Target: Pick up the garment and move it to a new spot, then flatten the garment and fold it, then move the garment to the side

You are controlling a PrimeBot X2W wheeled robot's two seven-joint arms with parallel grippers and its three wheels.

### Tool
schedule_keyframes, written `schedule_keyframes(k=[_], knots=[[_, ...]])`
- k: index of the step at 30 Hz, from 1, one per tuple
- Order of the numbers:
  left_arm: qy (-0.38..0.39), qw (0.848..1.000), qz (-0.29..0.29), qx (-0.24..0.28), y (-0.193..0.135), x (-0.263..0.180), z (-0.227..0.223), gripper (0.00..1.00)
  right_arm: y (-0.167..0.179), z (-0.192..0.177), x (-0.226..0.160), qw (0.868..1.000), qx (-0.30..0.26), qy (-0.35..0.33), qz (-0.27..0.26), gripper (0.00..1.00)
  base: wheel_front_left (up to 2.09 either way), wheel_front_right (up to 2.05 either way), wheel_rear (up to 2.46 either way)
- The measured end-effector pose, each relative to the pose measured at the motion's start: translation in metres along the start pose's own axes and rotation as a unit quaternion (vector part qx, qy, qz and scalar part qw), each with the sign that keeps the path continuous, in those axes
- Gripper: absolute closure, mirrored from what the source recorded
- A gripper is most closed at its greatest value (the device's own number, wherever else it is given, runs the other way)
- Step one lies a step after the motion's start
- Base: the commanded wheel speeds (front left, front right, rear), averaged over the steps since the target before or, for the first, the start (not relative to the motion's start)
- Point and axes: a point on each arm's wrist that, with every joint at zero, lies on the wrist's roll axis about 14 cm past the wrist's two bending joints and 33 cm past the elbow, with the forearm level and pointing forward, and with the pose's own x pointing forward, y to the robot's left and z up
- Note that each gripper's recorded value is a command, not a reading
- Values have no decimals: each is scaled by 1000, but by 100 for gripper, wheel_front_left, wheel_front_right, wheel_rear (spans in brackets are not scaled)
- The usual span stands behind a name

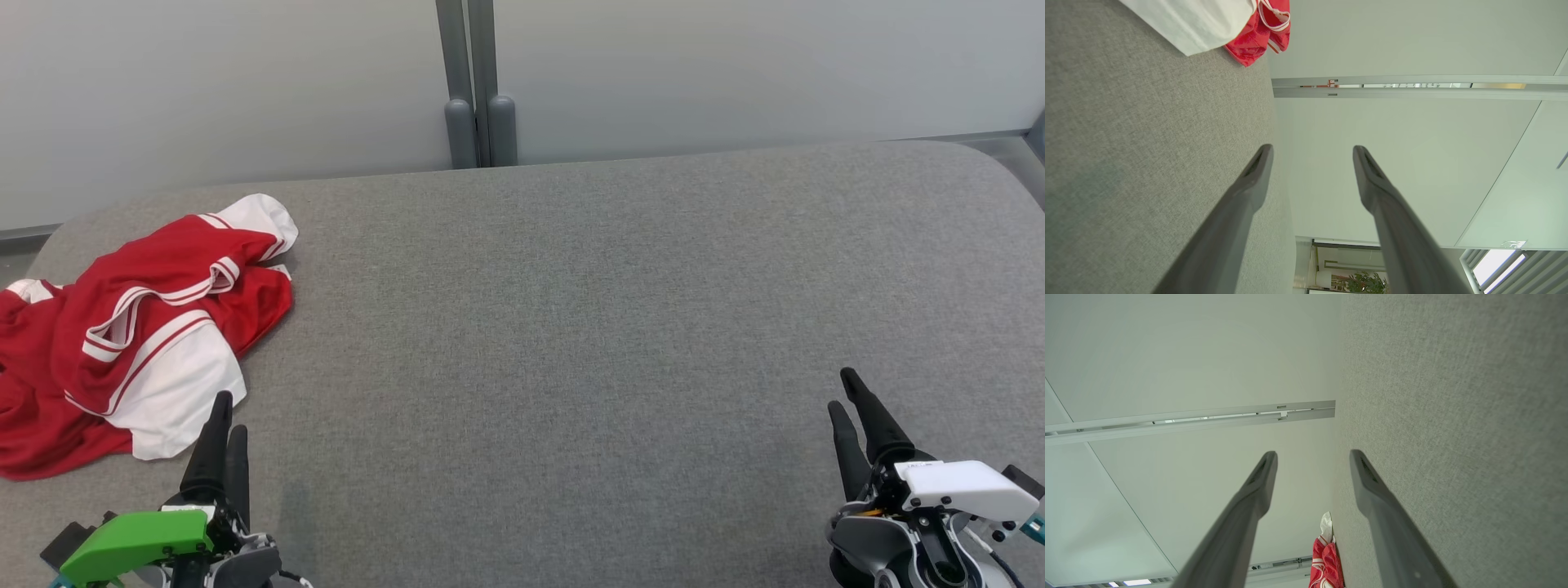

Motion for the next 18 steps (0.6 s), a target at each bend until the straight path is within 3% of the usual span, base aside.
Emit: schedule_keyframes(k=[9, 18], knots=[[-6, 1000, -10, 7, -7, 2, -4, 0, 16, -7, 3, 1000, -1, -2, 25, 0, 0, 0, 0], [-16, 997, -23, 65, -16, 4, -3, 0, 29, -16, 5, 998, -35, 3, 44, 0, 0, 0, 0]])
